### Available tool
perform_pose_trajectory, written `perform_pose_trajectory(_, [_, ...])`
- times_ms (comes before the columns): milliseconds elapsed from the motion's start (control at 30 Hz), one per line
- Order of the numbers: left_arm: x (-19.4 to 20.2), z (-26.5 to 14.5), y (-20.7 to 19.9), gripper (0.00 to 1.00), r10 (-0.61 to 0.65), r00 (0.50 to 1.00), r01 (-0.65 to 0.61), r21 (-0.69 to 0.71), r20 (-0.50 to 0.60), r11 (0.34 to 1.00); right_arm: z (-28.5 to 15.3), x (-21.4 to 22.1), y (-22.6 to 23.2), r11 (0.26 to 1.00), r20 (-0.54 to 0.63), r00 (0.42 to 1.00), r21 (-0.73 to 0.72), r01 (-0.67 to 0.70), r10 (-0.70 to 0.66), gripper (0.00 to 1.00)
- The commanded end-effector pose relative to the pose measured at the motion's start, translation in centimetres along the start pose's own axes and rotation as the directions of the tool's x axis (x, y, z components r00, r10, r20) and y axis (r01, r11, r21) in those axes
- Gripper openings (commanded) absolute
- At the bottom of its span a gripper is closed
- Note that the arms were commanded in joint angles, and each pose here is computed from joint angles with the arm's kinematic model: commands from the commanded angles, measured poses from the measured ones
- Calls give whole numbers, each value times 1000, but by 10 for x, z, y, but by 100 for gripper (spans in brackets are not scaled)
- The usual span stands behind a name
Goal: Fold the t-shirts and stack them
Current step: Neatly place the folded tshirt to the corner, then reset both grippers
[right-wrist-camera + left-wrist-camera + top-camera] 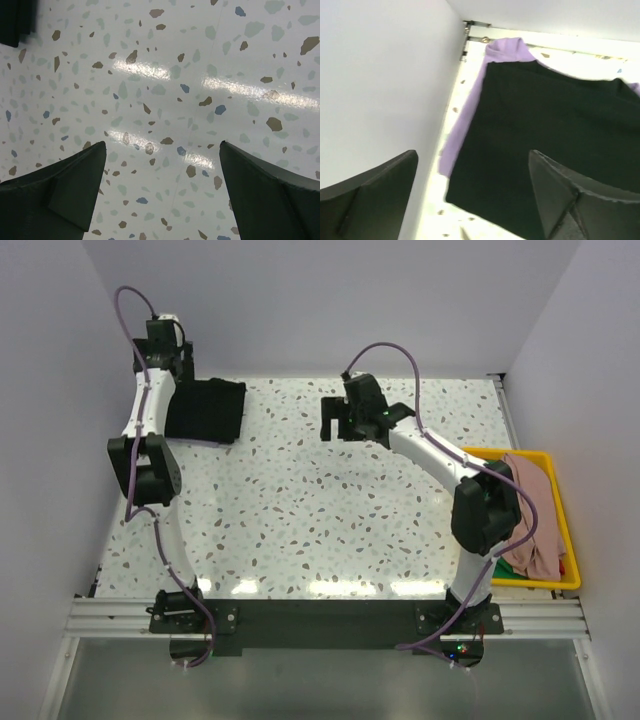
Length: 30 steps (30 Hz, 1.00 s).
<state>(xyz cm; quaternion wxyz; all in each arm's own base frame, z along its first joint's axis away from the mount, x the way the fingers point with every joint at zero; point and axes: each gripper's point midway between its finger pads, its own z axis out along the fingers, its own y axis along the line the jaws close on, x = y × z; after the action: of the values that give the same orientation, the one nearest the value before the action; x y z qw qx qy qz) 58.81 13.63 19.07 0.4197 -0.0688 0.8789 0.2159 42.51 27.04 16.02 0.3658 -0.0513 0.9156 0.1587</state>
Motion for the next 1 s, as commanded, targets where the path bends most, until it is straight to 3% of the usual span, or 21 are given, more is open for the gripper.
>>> perform_pose_trajectory(0, [-46,-34,-2,100,-192,975,185,67,113,980,-26,-27,0,1000,101,995,17,15,-17,99])
perform_pose_trajectory(267, [-41,-136,-67,100,-314,927,250,285,205,925,-74,-34,-13,998,221,975,39,-39,30,99])
perform_pose_trajectory(467, [8,-228,-130,100,-329,918,207,442,221,873,-114,-17,-31,996,287,956,41,-83,68,99])
perform_pose_trajectory(667, [75,-320,-198,100,-249,941,69,590,229,804,-168,-2,-51,992,414,904,17,-124,106,99])
perform_pose_trajectory(833, [117,-355,-214,100,-256,941,49,659,222,750,-199,11,-56,988,517,842,-74,-134,153,99])
perform_pose_trajectory(967, [128,-366,-218,100,-251,944,34,690,216,723,-208,16,-51,992,543,833,-111,-53,106,99])
